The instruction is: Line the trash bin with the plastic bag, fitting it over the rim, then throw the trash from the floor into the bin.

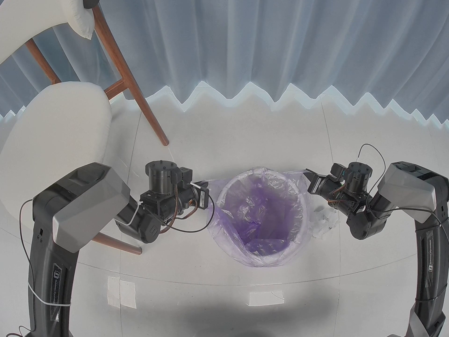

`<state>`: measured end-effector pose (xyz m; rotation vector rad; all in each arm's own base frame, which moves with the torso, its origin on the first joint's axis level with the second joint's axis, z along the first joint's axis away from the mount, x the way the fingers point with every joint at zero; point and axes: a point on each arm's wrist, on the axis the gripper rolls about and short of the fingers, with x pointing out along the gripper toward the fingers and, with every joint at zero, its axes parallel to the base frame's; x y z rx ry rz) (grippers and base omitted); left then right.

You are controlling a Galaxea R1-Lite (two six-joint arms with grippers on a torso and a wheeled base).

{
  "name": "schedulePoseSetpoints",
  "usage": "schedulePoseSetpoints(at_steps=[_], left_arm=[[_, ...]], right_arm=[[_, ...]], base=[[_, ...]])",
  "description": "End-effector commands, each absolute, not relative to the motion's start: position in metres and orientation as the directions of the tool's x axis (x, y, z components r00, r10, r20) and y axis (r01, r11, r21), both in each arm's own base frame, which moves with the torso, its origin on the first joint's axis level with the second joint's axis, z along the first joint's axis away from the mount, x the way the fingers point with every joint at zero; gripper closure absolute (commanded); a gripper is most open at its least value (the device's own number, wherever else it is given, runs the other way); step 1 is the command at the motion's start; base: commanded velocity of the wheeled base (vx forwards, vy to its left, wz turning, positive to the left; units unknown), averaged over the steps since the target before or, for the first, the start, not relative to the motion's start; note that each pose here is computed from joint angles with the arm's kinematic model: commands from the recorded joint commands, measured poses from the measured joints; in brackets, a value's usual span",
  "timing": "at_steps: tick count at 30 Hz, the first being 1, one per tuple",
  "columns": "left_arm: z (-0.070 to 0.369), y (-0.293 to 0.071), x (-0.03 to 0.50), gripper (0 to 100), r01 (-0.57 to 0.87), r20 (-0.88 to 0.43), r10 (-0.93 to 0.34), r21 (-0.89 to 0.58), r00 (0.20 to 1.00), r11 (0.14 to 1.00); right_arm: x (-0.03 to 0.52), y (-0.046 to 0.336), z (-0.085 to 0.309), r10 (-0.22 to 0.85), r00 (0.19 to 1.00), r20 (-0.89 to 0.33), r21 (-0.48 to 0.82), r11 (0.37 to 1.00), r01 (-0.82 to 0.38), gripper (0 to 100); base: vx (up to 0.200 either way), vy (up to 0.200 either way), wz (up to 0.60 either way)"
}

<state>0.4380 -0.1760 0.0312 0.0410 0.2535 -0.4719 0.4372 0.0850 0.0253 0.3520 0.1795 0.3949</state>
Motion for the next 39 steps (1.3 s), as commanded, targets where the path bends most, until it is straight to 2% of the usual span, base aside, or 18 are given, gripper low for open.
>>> schedulePoseSetpoints(at_steps=[1, 4, 5, 7, 8, 14, 17, 23, 25, 27, 28, 30, 31, 32, 35, 39], left_arm=[[0.020, -0.169, 0.421, 100, 0.469, -0.310, -0.455, -0.030, 0.835, 0.883], [0.021, -0.170, 0.419, 100, 0.472, -0.280, -0.462, -0.033, 0.842, 0.881], [0.021, -0.170, 0.419, 100, 0.473, -0.262, -0.464, -0.031, 0.846, 0.881], [0.020, -0.169, 0.417, 100, 0.469, -0.250, -0.459, -0.023, 0.852, 0.883], [0.018, -0.169, 0.415, 0, 0.470, -0.252, -0.459, -0.021, 0.852, 0.883], [0.027, -0.158, 0.402, 0, 0.464, -0.212, -0.459, -0.028, 0.863, 0.885], [0.058, -0.148, 0.375, 0, 0.474, -0.156, -0.478, -0.062, 0.865, 0.878], [0.085, -0.129, 0.308, 0, 0.521, -0.211, -0.538, -0.136, 0.816, 0.843], [0.093, -0.124, 0.293, 0, 0.515, -0.213, -0.552, -0.206, 0.806, 0.832], [0.098, -0.126, 0.287, 0, 0.499, -0.203, -0.564, -0.294, 0.801, 0.815], [0.102, -0.134, 0.279, 0, 0.474, -0.206, -0.585, -0.410, 0.784, 0.779], [0.096, -0.140, 0.272, 0, 0.399, -0.266, -0.594, -0.532, 0.759, 0.747], [0.095, -0.140, 0.272, 0, 0.394, -0.272, -0.594, -0.537, 0.757, 0.746], [0.088, -0.146, 0.268, 0, 0.344, -0.338, -0.593, -0.569, 0.731, 0.747], [0.072, -0.164, 0.257, 0, 0.279, -0.428, -0.600, -0.606, 0.675, 0.745], [0.059, -0.185, 0.248, 0, 0.226, -0.468, -0.610, -0.644, 0.639, 0.731]], right_arm=[[0.434, 0.084, 0.016, 0.402, 0.906, -0.134, 0.372, 0.867, -0.330, 100], [0.432, 0.084, 0.015, 0.403, 0.904, -0.141, 0.374, 0.867, -0.329, 100], [0.431, 0.083, 0.014, 0.402, 0.904, -0.146, 0.375, 0.868, -0.326, 0], [0.430, 0.082, 0.015, 0.400, 0.904, -0.148, 0.375, 0.869, -0.323, 0], [0.429, 0.082, 0.017, 0.401, 0.905, -0.144, 0.374, 0.868, -0.325, 0], [0.410, 0.064, 0.039, 0.368, 0.924, -0.104, 0.388, 0.870, -0.303, 0], [0.377, 0.042, 0.049, 0.327, 0.936, -0.131, 0.423, 0.872, -0.246, 0], [0.321, 0.024, 0.040, 0.291, 0.943, -0.163, 0.442, 0.876, -0.194, 0], [0.302, 0.022, 0.034, 0.284, 0.930, -0.232, 0.446, 0.881, -0.158, 0], [0.289, 0.021, 0.035, 0.281, 0.924, -0.258, 0.454, 0.880, -0.141, 0], [0.280, 0.020, 0.034, 0.278, 0.918, -0.283, 0.459, 0.880, -0.125, 0], [0.274, 0.020, 0.032, 0.276, 0.911, -0.306, 0.460, 0.881, -0.112, 0], [0.274, 0.020, 0.032, 0.276, 0.911, -0.306, 0.460, 0.881, -0.112, 0], [0.273, 0.020, 0.031, 0.276, 0.910, -0.308, 0.459, 0.881, -0.112, 0], [0.275, 0.020, 0.032, 0.267, 0.915, -0.302, 0.455, 0.884, -0.108, 0], [0.275, 0.020, 0.031, 0.231, 0.922, -0.312, 0.446, 0.892, -0.073, 0]], base=[[0.000, 0.000, 0.00], [0.000, 0.000, 0.00], [0.000, 0.000, 0.00], [0.000, 0.000, 0.00], [0.000, 0.000, 0.00], [0.000, 0.000, 0.00], [0.000, 0.000, 0.00], [0.000, 0.000, 0.00], [0.000, 0.000, 0.00], [0.000, 0.000, 0.00], [0.000, 0.000, 0.00], [0.000, 0.000, 0.00], [0.000, 0.000, 0.00], [0.000, 0.000, 0.00], [0.000, 0.000, 0.00], [0.000, 0.000, 0.00]])
